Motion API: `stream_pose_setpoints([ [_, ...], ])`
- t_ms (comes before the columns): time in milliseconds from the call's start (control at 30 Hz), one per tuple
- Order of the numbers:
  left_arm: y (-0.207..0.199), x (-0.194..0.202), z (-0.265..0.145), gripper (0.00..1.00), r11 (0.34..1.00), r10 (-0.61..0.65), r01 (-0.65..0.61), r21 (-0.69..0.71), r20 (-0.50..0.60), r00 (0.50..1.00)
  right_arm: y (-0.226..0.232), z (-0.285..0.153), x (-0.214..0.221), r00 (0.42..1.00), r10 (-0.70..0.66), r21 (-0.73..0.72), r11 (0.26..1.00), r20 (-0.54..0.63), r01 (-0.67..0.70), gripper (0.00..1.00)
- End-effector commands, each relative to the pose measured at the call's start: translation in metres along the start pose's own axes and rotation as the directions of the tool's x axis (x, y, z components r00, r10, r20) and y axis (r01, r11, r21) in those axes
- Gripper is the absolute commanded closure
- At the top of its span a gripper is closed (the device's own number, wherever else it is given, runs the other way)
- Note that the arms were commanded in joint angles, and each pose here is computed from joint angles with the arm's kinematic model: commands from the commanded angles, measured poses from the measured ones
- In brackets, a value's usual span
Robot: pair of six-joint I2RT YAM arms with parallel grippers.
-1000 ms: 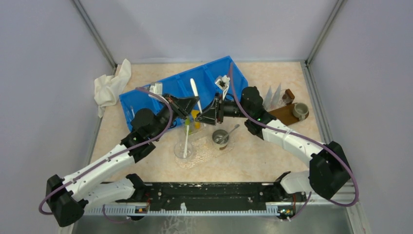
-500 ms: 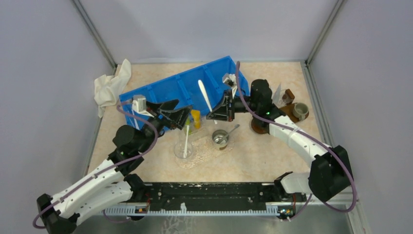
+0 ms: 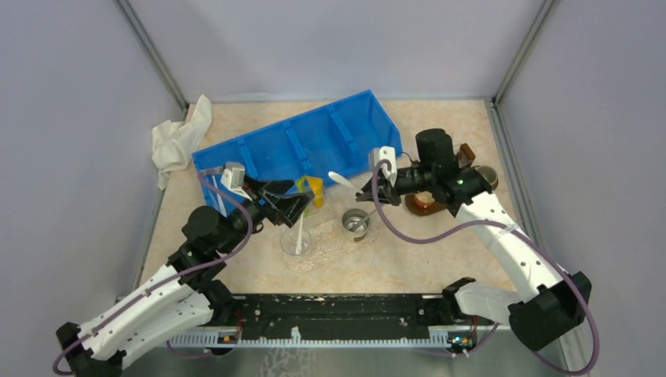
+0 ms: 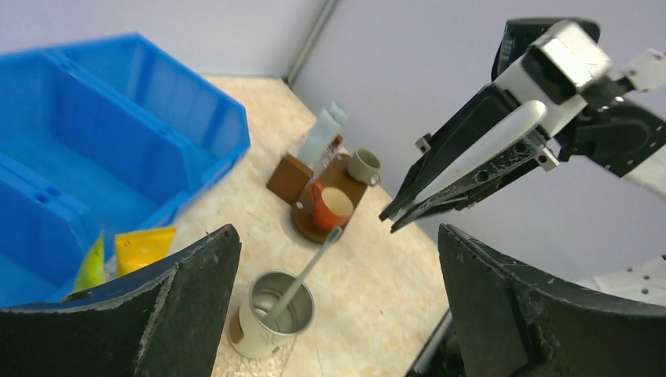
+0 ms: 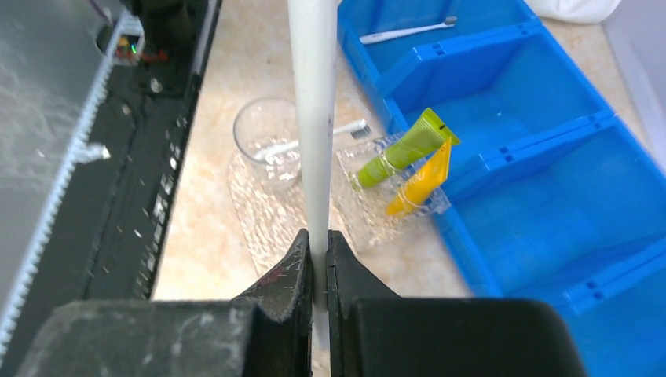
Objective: Prepare toiletry sets of a toothbrush and toothpaste on the tray
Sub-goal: Place the toothbrush in the cup.
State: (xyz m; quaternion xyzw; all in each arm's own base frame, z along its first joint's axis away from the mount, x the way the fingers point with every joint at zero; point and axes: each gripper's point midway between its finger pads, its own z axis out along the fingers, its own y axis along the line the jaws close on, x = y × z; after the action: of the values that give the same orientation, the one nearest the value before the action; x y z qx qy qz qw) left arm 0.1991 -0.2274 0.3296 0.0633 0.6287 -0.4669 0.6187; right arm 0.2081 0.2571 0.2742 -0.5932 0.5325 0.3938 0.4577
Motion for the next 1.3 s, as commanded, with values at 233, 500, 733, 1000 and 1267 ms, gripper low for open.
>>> stream_pose_setpoints([
  [233,-0.036,0.035,0.006,0.01,0.956,-0.212,0.247,0.156,-0.212,0.954,0.035,-0.039,0.02,0.779,-0.615,-0.144,0.787,-0.124,0.599,1.0],
  [500,-0.068,0.065,0.013,0.03,0.87,-0.297,0.429,0.244,-0.436,0.85,0.022,-0.054,0.036,0.604,-0.76,-0.211,0.648,-0.241,0.732,1.0],
  [733,-0.086,0.079,0.027,0.05,0.822,-0.316,0.518,0.237,-0.567,0.761,-0.003,-0.065,0.039,0.496,-0.78,-0.254,0.605,-0.382,0.755,1.0],
  [1000,-0.095,0.121,0.048,0.21,0.841,-0.299,0.52,0.146,-0.676,0.673,-0.017,-0.066,0.033,0.42,-0.772,-0.278,0.586,-0.477,0.761,1.0],
  [1267,-0.087,0.154,0.055,0.46,0.917,-0.217,0.393,0.07,-0.74,0.636,-0.018,-0.067,0.035,0.392,-0.77,-0.292,0.579,-0.504,0.762,1.0],
])
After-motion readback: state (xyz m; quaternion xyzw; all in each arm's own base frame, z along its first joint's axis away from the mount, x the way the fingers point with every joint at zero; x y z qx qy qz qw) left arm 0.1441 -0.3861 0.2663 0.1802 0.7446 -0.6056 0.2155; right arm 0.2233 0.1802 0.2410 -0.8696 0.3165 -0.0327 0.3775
